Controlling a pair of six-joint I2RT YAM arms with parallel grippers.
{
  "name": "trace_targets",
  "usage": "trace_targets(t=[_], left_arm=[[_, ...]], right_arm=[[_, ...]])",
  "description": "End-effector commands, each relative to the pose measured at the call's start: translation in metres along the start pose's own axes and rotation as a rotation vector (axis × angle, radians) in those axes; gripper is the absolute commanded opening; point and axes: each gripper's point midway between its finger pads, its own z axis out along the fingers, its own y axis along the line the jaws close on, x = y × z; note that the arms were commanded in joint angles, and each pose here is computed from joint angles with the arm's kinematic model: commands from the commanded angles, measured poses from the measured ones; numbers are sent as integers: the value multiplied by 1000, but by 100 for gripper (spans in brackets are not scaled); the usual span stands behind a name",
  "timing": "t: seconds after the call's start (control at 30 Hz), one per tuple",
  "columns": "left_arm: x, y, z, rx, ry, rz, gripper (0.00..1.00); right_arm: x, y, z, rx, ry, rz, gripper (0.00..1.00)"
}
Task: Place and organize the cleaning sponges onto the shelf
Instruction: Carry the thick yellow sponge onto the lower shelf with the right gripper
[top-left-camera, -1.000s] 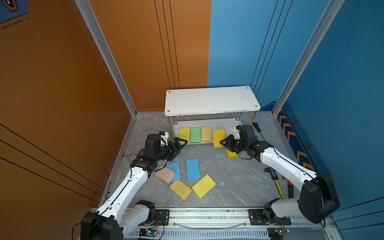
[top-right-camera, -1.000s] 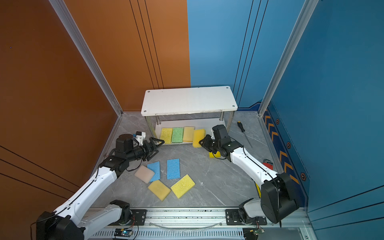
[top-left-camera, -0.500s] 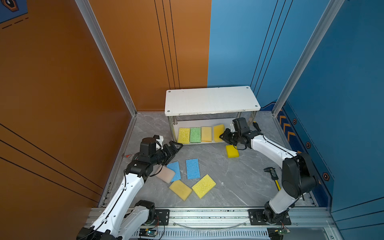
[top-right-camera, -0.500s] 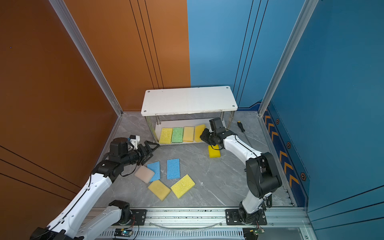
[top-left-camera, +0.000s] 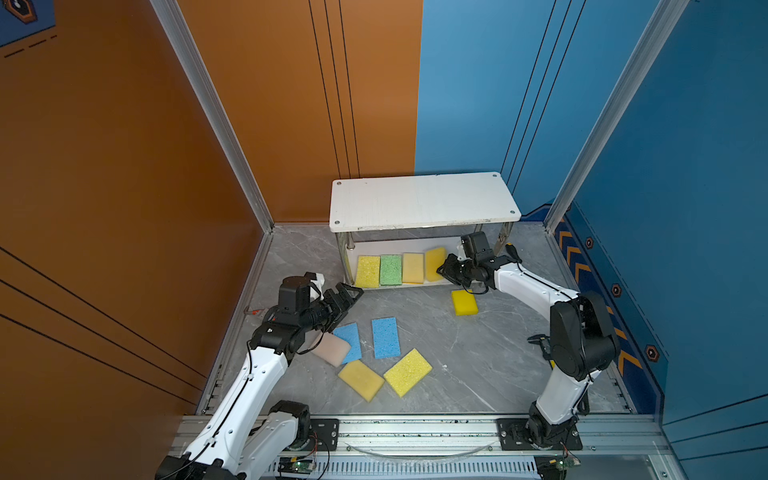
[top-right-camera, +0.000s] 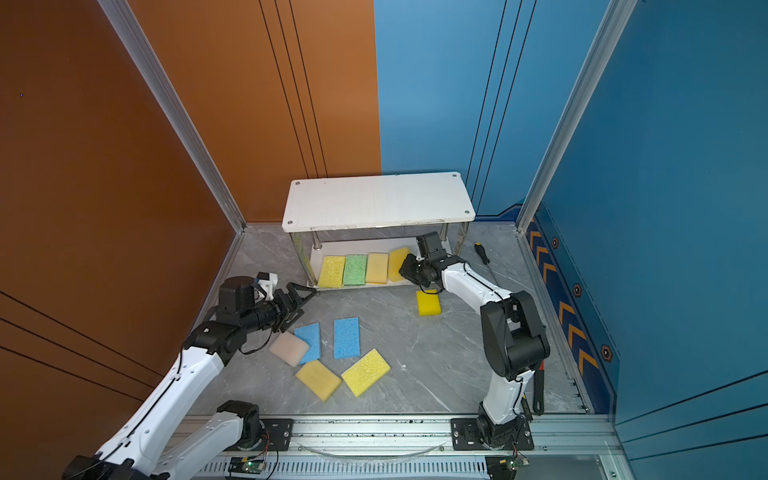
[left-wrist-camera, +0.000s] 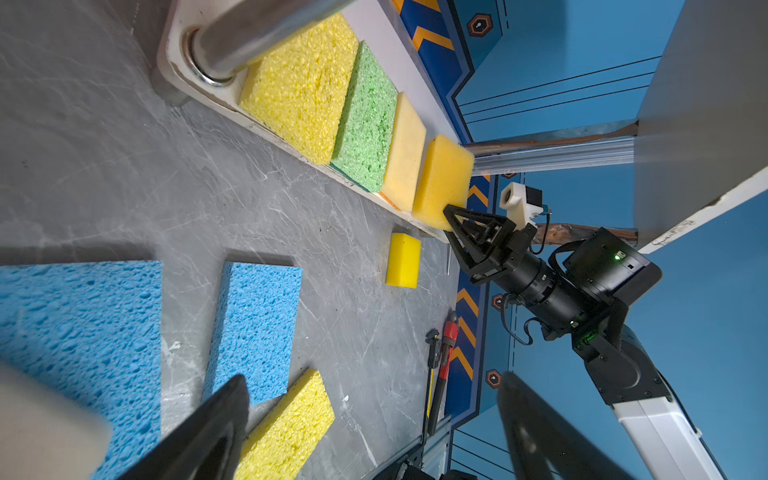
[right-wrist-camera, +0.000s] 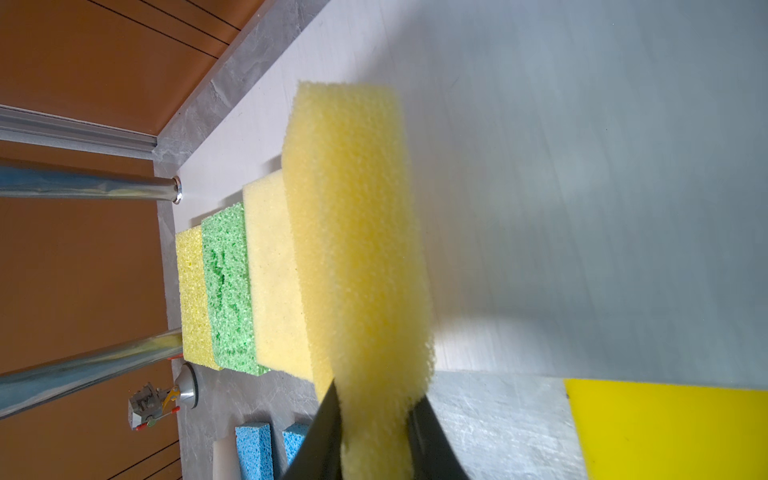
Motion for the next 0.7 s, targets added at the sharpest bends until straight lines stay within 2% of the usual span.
trace_targets(t=[0.0, 0.2, 0.4, 0.67], left_arm=[[0, 6, -2, -11, -4, -4, 94], [-2, 8, -3, -15, -11, -12, 94], [-3, 10, -3, -18, -20, -22, 94], [-3, 12, 0, -19, -26, -41, 94]], right_arm=[[-4, 3, 1, -14, 17, -15, 24], [-4, -1, 3, -16, 28, -8, 30], [-4, -9, 2, -8, 31, 2, 46], [-5, -14, -4, 6, 27, 5, 57]])
